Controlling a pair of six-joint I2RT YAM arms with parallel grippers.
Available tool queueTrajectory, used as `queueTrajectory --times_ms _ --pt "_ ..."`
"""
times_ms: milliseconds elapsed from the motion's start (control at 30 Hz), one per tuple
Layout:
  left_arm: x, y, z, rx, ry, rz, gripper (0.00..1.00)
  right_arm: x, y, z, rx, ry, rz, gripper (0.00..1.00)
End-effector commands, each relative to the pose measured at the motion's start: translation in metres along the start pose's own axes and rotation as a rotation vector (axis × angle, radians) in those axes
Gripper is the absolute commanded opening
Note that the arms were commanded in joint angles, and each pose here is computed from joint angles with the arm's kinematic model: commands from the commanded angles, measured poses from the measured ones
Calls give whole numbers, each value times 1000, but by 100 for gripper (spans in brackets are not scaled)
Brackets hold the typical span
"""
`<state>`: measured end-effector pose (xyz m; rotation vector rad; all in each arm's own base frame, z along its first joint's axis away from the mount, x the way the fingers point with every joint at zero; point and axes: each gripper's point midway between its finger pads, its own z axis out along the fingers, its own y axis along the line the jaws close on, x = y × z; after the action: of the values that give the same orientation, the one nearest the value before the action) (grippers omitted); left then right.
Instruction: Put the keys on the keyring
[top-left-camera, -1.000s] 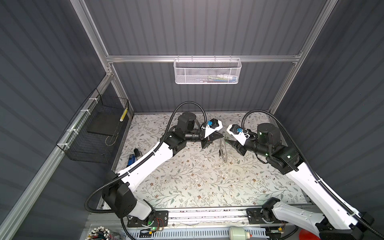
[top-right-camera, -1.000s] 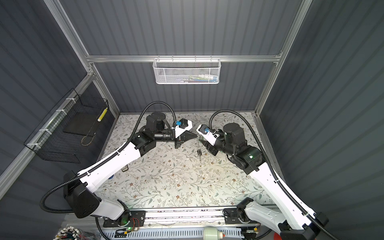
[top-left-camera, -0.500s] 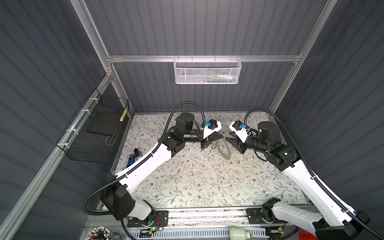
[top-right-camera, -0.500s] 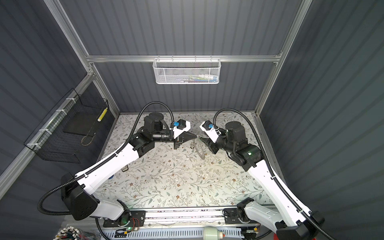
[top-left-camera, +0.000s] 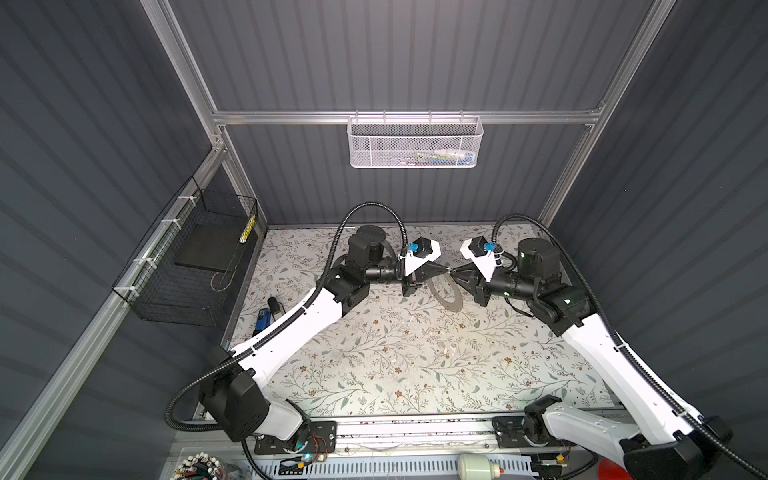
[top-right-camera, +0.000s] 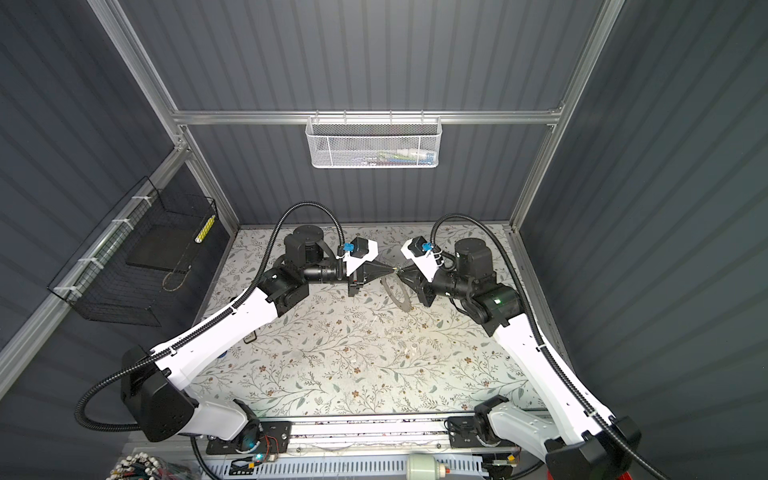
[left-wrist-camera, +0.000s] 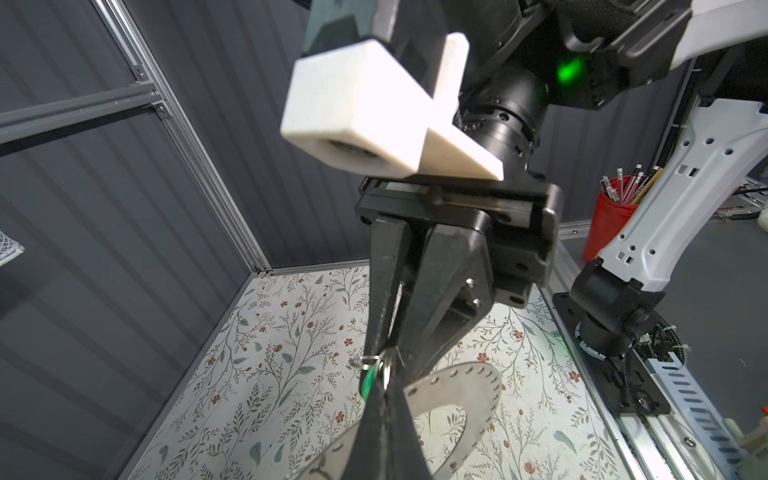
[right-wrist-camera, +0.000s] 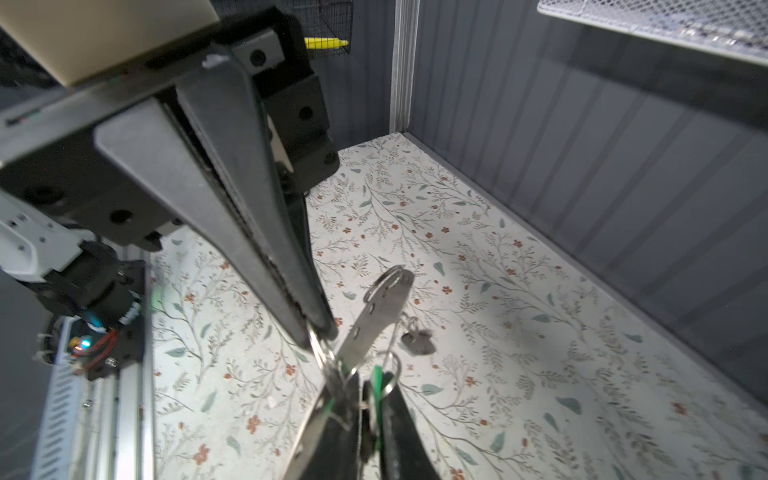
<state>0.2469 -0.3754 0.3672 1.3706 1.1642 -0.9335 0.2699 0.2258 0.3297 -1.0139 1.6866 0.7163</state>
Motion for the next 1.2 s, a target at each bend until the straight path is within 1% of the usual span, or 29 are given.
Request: queueTrajectory --times_ms 0,133,167,333,500,567,600,733,933,1167 --pt "-25 -2 -11 -9 -77 38 0 -4 6 2 -55 -31 10 7" --pt "-29 0 -11 -23 -92 42 0 -4 5 4 -62 -34 27 0" --pt "-29 1 -12 -29 -98 45 0 -4 6 4 -66 -38 30 0" --pt "-33 10 -14 -93 -127 52 0 -3 0 6 -44 -44 46 0" --pt "-31 24 -14 -175 -166 38 0 -7 -9 5 19 -36 47 0" --pt "-30 29 -14 -212 -188 39 0 -9 -8 4 32 -24 40 0" --pt "-30 32 -14 -228 -195 41 0 -1 -12 13 32 12 52 0" --pt "-26 38 -14 -278 -217 43 0 3 -12 20 49 46 47 0" --pt "-26 42 -14 -302 -242 38 0 9 -11 25 56 64 27 0" --pt "-20 46 -12 -324 -273 17 0 -8 -5 28 41 9 -23 0"
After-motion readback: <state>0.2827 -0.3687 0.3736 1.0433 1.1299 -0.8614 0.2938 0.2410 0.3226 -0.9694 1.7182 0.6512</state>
